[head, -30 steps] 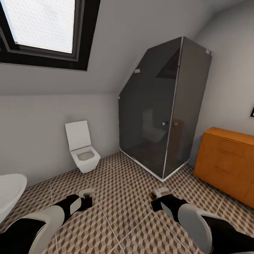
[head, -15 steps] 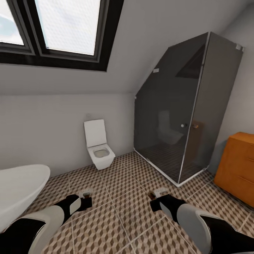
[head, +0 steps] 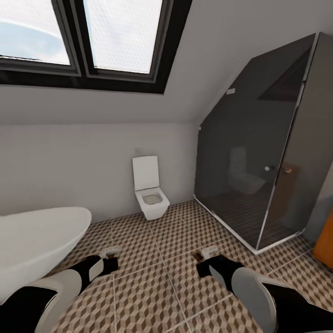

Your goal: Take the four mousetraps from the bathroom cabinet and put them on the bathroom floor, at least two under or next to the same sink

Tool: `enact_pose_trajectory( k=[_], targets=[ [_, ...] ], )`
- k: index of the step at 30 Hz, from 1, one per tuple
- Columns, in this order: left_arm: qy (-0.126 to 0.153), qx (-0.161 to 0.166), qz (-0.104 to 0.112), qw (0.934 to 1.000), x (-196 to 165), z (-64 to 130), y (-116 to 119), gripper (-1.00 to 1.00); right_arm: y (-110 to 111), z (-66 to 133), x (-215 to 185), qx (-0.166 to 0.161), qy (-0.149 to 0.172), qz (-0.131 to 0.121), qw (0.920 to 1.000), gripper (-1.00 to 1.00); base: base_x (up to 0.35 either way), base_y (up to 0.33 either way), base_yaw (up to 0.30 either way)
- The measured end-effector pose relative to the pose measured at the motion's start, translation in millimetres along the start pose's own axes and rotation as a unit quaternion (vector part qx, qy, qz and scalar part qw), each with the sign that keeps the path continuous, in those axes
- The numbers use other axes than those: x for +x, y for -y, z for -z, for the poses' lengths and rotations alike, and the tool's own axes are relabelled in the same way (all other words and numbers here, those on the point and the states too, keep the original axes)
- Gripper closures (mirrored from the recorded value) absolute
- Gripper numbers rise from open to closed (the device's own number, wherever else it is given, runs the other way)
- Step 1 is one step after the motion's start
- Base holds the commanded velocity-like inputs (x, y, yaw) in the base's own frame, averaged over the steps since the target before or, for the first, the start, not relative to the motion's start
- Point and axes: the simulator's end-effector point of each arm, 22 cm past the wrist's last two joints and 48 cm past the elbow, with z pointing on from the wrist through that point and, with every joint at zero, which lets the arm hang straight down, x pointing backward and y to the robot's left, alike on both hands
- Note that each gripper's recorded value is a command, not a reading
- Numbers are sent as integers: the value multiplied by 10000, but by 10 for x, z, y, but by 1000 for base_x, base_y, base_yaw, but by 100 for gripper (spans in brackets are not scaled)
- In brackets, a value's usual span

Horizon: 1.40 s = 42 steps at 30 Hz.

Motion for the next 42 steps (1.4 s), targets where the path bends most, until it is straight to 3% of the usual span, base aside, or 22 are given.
enact_pose_trajectory(
  k=[9, 25, 30, 42],
  targets=[
    [114, -25, 111, 9999, -62, 4, -76, 100, -1, -1, 3, -2, -2, -3, 10000, 100, 0, 0, 300],
    [129, -22, 94, 9999, -70, 4, -67, 100, 3, 0, -1, 7, 1, -3, 10000, 100, 0, 0, 292],
    [135, 74, -3, 9999, -70, 2, 101, 100, 68, 0, -11, 56, 47, -22, 10000, 100, 0, 0, 55],
    [145, 106, -35, 9998, -66, 1, 166, 100, 119, 1, 1, 115, 33, -56, 9999, 100, 0, 0, -159]
  ],
)
